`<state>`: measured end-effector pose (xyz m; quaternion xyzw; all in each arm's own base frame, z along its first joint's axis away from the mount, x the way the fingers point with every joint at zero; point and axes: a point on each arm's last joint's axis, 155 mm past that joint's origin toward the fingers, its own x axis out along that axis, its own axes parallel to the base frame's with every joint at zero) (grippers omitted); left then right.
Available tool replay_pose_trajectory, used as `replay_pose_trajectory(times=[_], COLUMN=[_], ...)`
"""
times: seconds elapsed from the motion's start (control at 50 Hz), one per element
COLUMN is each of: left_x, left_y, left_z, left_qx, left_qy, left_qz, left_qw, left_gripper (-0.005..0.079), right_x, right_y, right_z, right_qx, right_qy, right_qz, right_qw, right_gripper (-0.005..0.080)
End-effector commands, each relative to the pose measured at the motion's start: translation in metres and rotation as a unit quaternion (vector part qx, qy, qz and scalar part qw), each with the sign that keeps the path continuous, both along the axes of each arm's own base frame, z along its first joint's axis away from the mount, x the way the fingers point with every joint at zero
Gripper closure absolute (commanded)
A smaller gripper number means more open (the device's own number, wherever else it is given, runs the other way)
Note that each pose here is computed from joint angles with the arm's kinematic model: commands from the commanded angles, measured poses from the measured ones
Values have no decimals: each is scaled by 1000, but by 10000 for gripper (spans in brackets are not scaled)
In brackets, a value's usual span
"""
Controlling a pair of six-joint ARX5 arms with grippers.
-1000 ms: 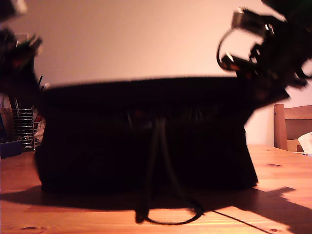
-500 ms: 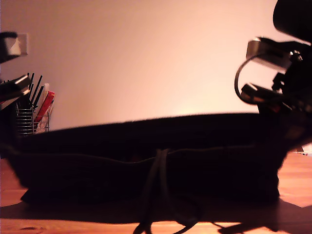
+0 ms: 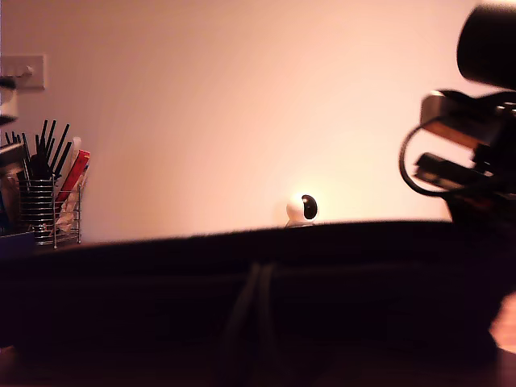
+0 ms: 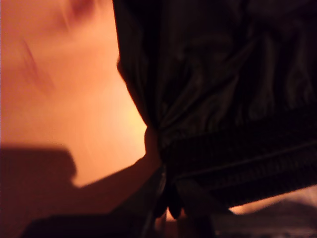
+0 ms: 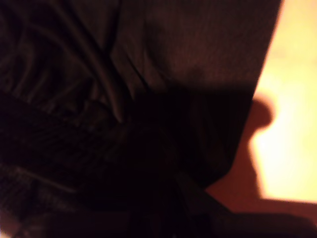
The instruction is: Fold the shorts in front of you. After folding it, place it to the right side.
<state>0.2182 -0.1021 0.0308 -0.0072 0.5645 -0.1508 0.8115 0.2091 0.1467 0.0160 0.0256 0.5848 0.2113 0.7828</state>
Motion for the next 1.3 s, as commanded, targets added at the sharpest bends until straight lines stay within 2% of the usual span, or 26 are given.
replay_pose_trajectory(times=[0.0, 0.18, 0.34, 0.46, 0.54, 0.64, 0.86, 0.98, 1.06, 1.14, 1.28], left_x=[-13, -14, -31, -42, -59, -81, -140, -163, -171, -172, -152], left_y=[18, 3, 1, -8, -15, -22, -14, -14, -22, -27, -29], left_z=[-16, 3, 14, 20, 24, 27, 29, 34, 40, 45, 55], left_qx=[26, -8, -15, -37, -51, -60, -21, -12, -27, -31, -27], left_qy=[29, 46, 89, 114, 149, 188, 288, 322, 317, 303, 252], left_qz=[23, 9, 3, -8, -21, -38, -71, -96, -122, -137, -141], left_qw=[999, 999, 996, 993, 987, 980, 955, 942, 940, 943, 957], left_gripper=[765, 765, 765, 765, 765, 765, 765, 765, 765, 765, 765], right_x=[-15, -22, -27, -47, -67, -83, -127, -152, -164, -166, -149], right_y=[-19, -19, -10, -8, -13, -6, 0, 6, 4, 5, 7], right_z=[-10, 7, 28, 30, 29, 33, 41, 51, 56, 59, 59], right_qx=[-31, -40, -24, -22, -32, -20, -28, -21, -23, -20, -18], right_qy=[33, 63, 81, 120, 155, 180, 228, 244, 249, 239, 203], right_qz=[-23, -18, 7, 20, 36, 57, 120, 159, 172, 175, 159], right_qw=[999, 997, 996, 992, 987, 982, 966, 957, 953, 955, 966], right_gripper=[765, 765, 765, 765, 765, 765, 765, 765, 765, 765, 765])
